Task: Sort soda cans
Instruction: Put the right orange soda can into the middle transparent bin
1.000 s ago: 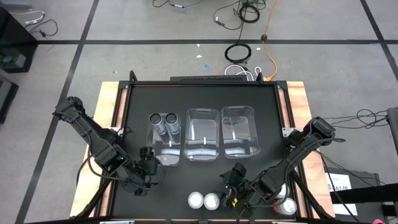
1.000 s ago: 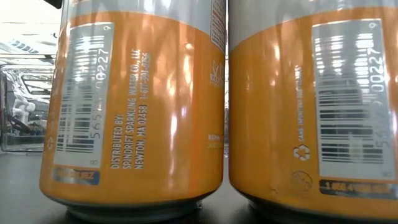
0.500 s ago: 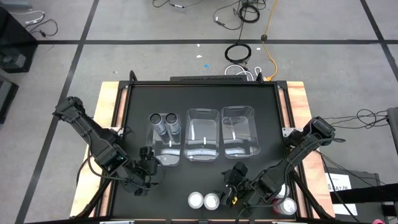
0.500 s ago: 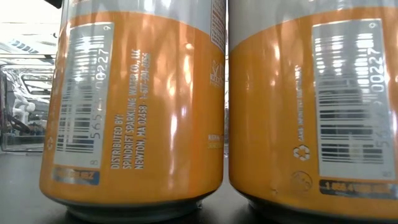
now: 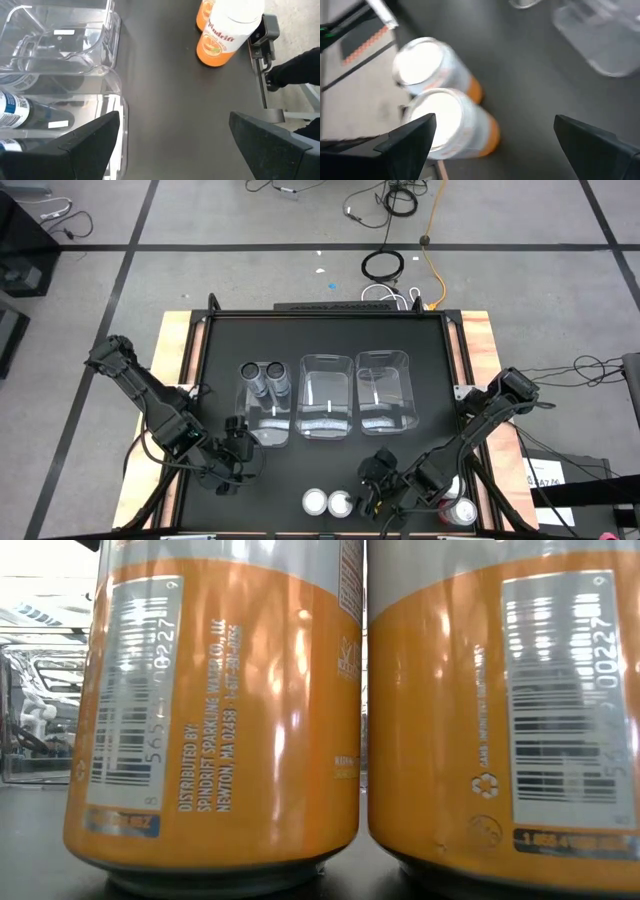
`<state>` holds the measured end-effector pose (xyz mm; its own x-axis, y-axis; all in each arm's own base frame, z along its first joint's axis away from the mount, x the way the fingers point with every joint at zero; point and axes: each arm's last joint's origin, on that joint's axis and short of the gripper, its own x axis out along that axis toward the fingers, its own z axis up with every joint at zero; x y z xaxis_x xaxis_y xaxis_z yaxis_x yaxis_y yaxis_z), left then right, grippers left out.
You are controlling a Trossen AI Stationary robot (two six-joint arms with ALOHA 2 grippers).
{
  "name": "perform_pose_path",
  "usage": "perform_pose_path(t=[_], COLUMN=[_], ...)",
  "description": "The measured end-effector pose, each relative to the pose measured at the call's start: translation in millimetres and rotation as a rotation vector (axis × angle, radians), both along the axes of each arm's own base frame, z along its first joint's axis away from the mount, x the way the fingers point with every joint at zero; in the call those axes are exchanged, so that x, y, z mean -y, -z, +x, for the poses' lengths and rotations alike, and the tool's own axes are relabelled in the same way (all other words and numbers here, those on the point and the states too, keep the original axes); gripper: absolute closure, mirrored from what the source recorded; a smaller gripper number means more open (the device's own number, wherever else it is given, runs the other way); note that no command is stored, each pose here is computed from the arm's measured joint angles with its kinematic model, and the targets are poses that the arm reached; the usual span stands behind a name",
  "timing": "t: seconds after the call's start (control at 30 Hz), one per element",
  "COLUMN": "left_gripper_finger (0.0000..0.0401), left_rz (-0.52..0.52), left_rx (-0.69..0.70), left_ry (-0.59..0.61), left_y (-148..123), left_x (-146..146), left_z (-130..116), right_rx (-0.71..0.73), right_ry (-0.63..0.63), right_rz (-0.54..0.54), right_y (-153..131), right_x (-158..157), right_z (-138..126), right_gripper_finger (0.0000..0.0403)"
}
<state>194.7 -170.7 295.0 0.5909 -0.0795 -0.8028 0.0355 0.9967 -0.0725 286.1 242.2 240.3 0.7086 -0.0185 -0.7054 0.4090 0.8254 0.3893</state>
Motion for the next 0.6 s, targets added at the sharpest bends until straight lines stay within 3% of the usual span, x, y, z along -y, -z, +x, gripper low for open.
perform_pose_path(t=[0.27,0.6], left_gripper_finger=[0.0015,0.0015], left_rz=[-0.006,-0.004], left_rx=[0.007,0.004], left_ry=[0.000,0.000], left_y=[-0.4,-0.3], left_x=[0.5,0.3], left_z=[0.5,0.4], right_rx=[0.084,0.009], right_ry=[-0.087,-0.076], right_rz=[0.019,-0.046], right_y=[-14.0,-36.4], right_x=[-7.5,-9.9], right_z=[7.3,17.3], right_gripper_finger=[0.0007,0.0007])
